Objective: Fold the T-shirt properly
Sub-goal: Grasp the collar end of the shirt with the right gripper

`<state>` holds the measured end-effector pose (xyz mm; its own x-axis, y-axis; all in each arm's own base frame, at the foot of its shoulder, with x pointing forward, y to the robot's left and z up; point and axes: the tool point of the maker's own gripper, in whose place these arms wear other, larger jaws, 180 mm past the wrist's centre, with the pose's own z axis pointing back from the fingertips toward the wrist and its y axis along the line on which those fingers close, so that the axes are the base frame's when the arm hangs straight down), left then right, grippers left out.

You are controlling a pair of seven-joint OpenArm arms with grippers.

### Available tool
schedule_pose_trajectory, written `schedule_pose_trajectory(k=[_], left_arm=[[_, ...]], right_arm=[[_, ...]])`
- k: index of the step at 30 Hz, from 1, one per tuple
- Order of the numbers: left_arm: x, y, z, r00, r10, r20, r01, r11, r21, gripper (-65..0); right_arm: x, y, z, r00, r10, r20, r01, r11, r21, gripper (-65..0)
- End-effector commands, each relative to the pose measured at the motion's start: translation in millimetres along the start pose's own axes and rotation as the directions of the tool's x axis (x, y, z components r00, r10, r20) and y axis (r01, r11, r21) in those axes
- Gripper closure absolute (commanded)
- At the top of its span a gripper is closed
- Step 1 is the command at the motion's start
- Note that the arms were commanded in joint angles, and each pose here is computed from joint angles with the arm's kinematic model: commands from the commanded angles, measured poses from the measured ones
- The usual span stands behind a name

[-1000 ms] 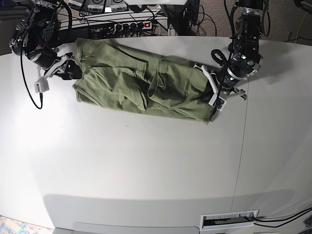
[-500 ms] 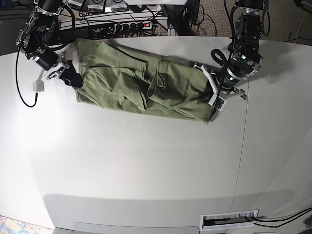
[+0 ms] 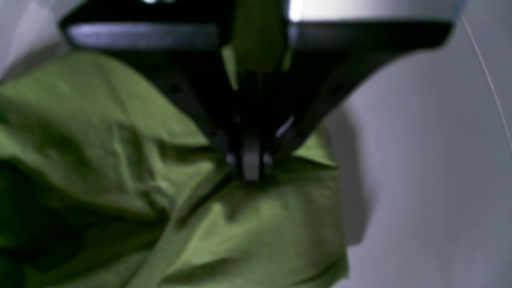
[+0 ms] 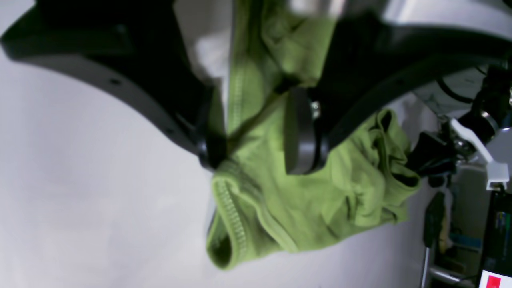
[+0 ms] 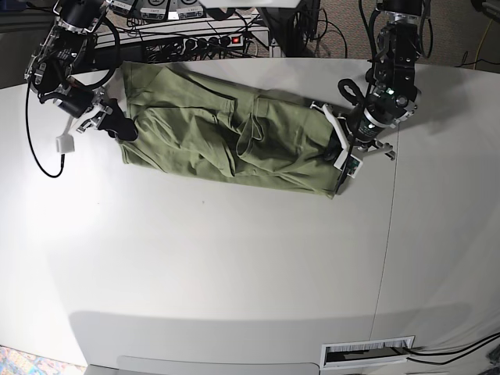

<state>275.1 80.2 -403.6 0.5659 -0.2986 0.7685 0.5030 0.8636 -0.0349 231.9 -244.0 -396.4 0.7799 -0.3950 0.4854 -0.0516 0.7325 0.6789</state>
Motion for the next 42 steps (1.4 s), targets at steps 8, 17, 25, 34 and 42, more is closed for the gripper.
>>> schedule_pose_trajectory(k=[8,17,25,34,42], left_arm=[[0,0,1,1.0,-0.011,-0.008,0.011,1.0,-0.004,0.0],[1,-1,1,1.0,-0.006,-0.005,0.006,1.0,-0.008,0.0],[1,-1,1,1.0,-0.006,-0.004,0.006,1.0,-0.008,0.0],[1,-1,1,1.0,-0.006,-0.003,0.006,1.0,-0.008,0.0],[3,-1,1,1.0,-0.006,0.009,0.006,1.0,-0.008,0.0]], right_arm=[[-3,-7,36,0.968,0.188,-0.165,-0.213,0.966,-0.149,-26.4],[-5,-2,42,0.955,0.229,-0.187,-0.26,0.951,-0.166,-26.4],[-7,-1,40,0.957,0.224,-0.185,-0.254,0.953,-0.162,-26.4],[-25,2,21,0.966,0.184,-0.183,-0.214,0.963,-0.164,-26.4],[-30,7,13,0.972,0.166,-0.166,-0.191,0.971,-0.147,-26.4]])
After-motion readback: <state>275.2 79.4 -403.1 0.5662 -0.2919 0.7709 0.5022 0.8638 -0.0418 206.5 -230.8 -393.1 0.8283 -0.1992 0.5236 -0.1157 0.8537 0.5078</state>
